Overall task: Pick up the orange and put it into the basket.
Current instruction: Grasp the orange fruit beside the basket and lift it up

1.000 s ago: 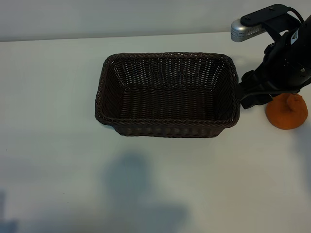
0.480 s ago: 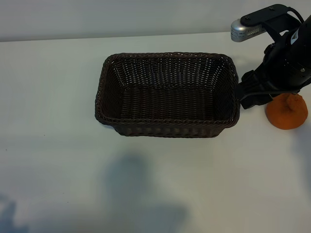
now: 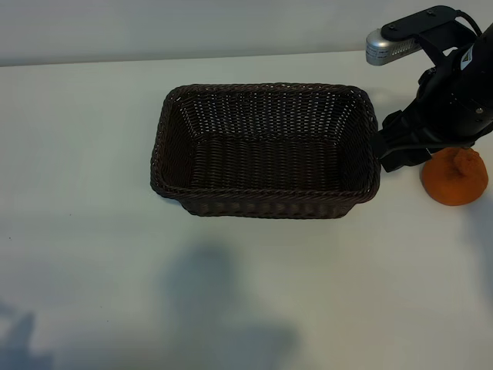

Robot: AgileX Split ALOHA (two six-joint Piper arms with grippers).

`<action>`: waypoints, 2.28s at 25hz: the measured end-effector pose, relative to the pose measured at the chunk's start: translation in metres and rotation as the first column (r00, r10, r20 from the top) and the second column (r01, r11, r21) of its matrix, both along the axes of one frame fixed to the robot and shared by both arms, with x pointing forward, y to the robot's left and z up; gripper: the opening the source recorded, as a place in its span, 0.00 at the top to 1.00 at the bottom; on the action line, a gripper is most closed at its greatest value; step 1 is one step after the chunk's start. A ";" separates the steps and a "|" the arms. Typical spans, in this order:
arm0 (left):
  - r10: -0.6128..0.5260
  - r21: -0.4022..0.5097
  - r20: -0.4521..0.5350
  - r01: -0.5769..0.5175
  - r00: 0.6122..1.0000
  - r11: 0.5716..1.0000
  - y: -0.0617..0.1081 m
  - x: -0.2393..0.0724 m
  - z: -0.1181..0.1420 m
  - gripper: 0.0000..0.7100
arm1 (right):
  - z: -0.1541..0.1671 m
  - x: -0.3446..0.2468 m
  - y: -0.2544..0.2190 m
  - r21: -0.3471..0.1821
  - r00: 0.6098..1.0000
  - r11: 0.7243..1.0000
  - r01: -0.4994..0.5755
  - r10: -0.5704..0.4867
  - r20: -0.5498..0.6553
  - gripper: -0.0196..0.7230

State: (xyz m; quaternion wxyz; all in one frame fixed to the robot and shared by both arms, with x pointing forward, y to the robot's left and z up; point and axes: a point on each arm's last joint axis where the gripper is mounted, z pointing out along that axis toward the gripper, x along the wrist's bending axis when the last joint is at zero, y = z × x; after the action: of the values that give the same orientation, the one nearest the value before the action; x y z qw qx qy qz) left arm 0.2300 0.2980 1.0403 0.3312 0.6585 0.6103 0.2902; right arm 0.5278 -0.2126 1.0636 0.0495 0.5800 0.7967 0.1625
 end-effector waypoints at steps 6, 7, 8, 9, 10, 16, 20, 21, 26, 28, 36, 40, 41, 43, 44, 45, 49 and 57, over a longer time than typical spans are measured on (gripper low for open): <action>-0.002 -0.002 0.005 0.002 1.000 1.000 0.000 0.000 0.000 0.16 | 0.000 0.000 0.000 0.000 1.000 1.000 0.001 -0.001 -0.001 0.21; -0.002 -0.003 0.005 0.002 1.000 1.000 0.000 0.000 0.000 0.16 | 0.000 0.000 0.000 0.000 1.000 1.000 0.001 -0.001 -0.001 0.21; -0.002 -0.003 0.005 0.002 1.000 1.000 0.000 0.000 0.000 0.16 | 0.000 0.000 0.000 0.000 1.000 1.000 0.001 -0.001 -0.001 0.21; -0.002 -0.003 0.005 0.002 1.000 1.000 0.000 0.000 0.000 0.16 | 0.000 0.000 0.000 0.000 1.000 1.000 0.001 -0.001 -0.001 0.21; -0.002 -0.003 0.005 0.002 1.000 1.000 0.000 0.000 0.000 0.16 | 0.000 0.000 0.000 0.000 1.000 1.000 0.001 -0.001 -0.001 0.21; -0.003 -0.005 0.024 0.003 1.000 1.000 0.000 -0.002 0.000 0.16 | 0.001 0.002 0.001 0.021 0.999 0.999 0.038 -0.038 0.020 0.21; 0.017 -0.005 0.042 -0.017 0.999 1.000 -0.001 -0.005 0.000 0.16 | 0.000 0.007 -0.004 -0.006 0.992 0.993 0.115 -0.115 0.047 0.21; 0.029 -0.005 0.042 -0.029 0.999 1.000 -0.001 -0.005 0.000 0.16 | -0.001 0.008 -0.005 -0.021 0.990 0.991 0.133 -0.132 0.054 0.21; 0.050 -0.004 0.042 -0.050 0.998 0.999 -0.001 -0.005 0.000 0.16 | -0.012 0.018 -0.016 -0.104 0.977 0.973 0.208 -0.202 0.066 0.21; 0.055 -0.006 0.042 -0.055 0.998 0.998 -0.001 -0.005 0.000 0.16 | -0.016 0.023 -0.023 -0.111 0.969 0.963 0.245 -0.238 0.067 0.21; 0.060 -0.006 0.042 -0.060 0.997 0.998 -0.002 -0.005 0.000 0.16 | -0.039 0.044 -0.068 -0.119 0.924 0.917 0.382 -0.379 0.045 0.21; 0.078 -0.006 0.043 -0.078 0.996 0.997 -0.002 -0.004 0.000 0.16 | -0.052 0.052 -0.073 -0.120 0.918 0.911 0.396 -0.394 0.038 0.21; 0.078 -0.006 0.043 -0.078 0.996 0.997 -0.002 -0.004 0.000 0.16 | -0.056 0.054 -0.073 -0.119 0.918 0.911 0.396 -0.394 0.036 0.21; 0.079 -0.006 0.043 -0.078 0.996 0.997 -0.002 -0.004 0.000 0.16 | -0.066 0.059 -0.072 -0.122 0.917 0.909 0.398 -0.398 0.023 0.21; 0.079 -0.006 0.043 -0.078 0.996 0.997 -0.002 -0.004 0.000 0.16 | -0.072 0.061 -0.072 -0.126 0.916 0.908 0.400 -0.401 0.013 0.21; 0.079 -0.006 0.043 -0.078 0.996 0.997 -0.002 -0.004 0.000 0.16 | -0.079 0.064 -0.072 -0.129 0.913 0.905 0.404 -0.408 0.001 0.21; 0.078 -0.007 0.043 -0.078 0.996 0.997 -0.002 -0.004 0.000 0.16 | -0.104 0.072 -0.079 -0.141 0.893 0.887 0.439 -0.448 -0.039 0.21; 0.078 -0.007 0.043 -0.078 0.996 0.997 -0.002 -0.004 0.000 0.16 | -0.126 0.078 -0.099 -0.149 0.863 0.860 0.489 -0.501 -0.060 0.21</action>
State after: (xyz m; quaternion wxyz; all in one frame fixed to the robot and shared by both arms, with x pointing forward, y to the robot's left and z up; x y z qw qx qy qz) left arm 0.2255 0.2962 1.0405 0.3345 0.6268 0.6291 0.3153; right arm 0.6062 -0.3112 0.9377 0.0882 0.7680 0.6311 0.0643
